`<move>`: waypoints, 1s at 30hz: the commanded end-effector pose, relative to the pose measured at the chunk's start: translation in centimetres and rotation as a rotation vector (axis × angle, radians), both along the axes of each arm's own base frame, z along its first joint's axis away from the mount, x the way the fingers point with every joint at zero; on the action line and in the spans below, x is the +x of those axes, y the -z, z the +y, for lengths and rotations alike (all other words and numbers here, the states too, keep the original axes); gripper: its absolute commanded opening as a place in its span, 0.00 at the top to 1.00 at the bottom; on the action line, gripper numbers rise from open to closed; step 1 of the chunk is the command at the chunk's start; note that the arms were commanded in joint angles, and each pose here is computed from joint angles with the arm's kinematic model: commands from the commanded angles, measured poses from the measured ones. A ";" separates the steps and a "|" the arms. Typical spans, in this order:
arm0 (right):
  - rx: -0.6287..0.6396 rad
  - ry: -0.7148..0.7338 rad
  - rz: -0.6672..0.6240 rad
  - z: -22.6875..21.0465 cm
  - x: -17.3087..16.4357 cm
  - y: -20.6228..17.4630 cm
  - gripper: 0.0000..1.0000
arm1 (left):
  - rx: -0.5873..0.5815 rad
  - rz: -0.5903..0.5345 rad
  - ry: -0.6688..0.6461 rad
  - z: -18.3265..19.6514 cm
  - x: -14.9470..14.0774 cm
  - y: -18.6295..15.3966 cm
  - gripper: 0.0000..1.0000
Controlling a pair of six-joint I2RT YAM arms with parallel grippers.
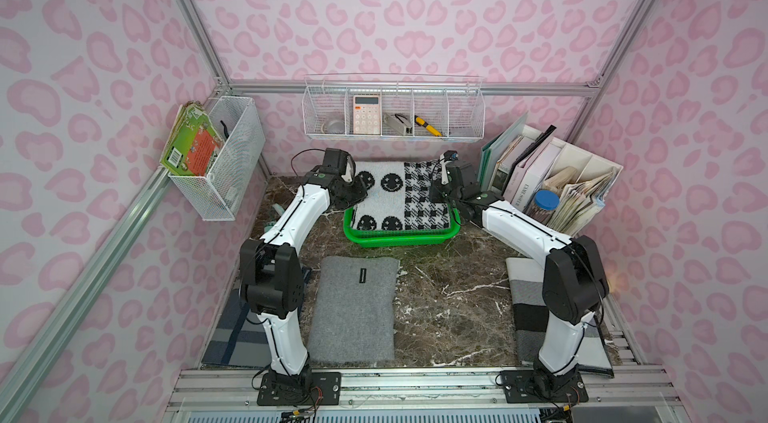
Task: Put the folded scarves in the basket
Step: Place the scarf in the basket.
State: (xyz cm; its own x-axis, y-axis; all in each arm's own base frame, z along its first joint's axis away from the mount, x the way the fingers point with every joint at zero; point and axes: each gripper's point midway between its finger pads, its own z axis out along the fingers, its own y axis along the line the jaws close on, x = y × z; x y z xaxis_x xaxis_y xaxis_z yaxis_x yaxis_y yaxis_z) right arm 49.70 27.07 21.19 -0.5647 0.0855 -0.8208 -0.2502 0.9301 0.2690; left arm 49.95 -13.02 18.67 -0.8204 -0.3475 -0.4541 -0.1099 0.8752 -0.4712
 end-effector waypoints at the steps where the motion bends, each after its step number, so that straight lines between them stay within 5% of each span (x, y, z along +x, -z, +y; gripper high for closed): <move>1: -0.025 0.025 -0.025 -0.5 1.2 0.2 1.00 | 0.025 -0.017 -0.001 0.4 1.2 0.5 1.00; 20: -0.100 0.013 0.136 -1.0 2.1 8.3 1.00 | -0.017 0.115 0.030 -0.9 1.6 6.6 1.00; 26: -0.098 0.022 0.183 -1.0 2.0 9.7 0.86 | -0.036 0.141 0.037 -1.2 1.5 7.6 1.00; 30: -0.085 0.018 0.176 -0.7 2.0 9.4 0.73 | -0.046 0.144 0.033 -1.3 1.3 7.6 0.79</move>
State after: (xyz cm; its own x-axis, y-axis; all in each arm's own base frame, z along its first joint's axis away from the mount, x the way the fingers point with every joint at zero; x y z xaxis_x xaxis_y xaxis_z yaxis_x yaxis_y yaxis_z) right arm 51.66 26.48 11.49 -0.7006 0.0252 -0.7131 -0.1978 0.9533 0.2281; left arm 50.86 -14.45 10.78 -0.8969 -0.3216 -0.3037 -0.1458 0.8631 -0.4836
